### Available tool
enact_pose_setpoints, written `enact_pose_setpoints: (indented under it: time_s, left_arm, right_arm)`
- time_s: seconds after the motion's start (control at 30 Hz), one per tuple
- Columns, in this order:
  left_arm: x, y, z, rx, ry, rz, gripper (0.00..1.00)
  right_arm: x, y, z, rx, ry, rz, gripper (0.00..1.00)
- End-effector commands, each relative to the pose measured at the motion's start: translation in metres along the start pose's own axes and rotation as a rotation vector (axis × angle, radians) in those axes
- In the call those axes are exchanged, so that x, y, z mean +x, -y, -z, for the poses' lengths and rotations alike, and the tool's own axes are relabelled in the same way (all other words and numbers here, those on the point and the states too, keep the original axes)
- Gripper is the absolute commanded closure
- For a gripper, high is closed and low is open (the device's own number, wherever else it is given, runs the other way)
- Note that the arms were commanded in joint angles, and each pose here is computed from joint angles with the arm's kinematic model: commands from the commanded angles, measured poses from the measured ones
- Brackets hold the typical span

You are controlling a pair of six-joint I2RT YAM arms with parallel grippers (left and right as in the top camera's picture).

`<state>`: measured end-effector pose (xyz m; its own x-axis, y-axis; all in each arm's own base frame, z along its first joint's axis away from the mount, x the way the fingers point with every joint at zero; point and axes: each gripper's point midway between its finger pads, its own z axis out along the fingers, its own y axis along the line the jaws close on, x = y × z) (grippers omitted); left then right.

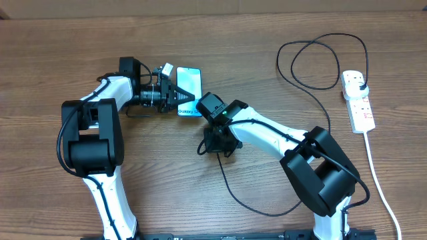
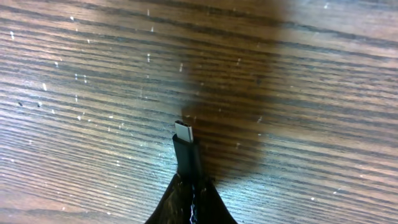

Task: Plug charger to phone and switch on socket
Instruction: 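Grasp the USB-C plug with the right gripper and lift it, then carry the plug with the right gripper to the phone's bottom port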

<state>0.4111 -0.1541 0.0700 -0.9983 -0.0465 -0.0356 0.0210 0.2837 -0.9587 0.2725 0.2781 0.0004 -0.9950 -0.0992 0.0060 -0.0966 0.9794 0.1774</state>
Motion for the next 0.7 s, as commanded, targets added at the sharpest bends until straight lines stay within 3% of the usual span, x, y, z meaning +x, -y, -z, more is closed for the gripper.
enact_pose_setpoints:
  time_s: [0.0, 0.53, 0.67]
  left_arm:
    - [-0.001, 0.025, 0.005, 0.045, 0.01, -0.128, 0.96]
    - [0.0, 0.041, 0.008, 0.157, 0.013, -0.154, 0.95]
    - [-0.001, 0.044, 0.011, 0.189, 0.019, -0.144, 0.95]
  right_arm:
    - [0.009, 0.005, -0.012, -0.02, -0.072, -0.055, 0.96]
    - [0.007, -0.091, 0.068, -0.575, -0.062, 0.13, 0.96]
    - [-0.001, -0.1, 0.073, -0.616, -0.034, 0.12, 0.96]
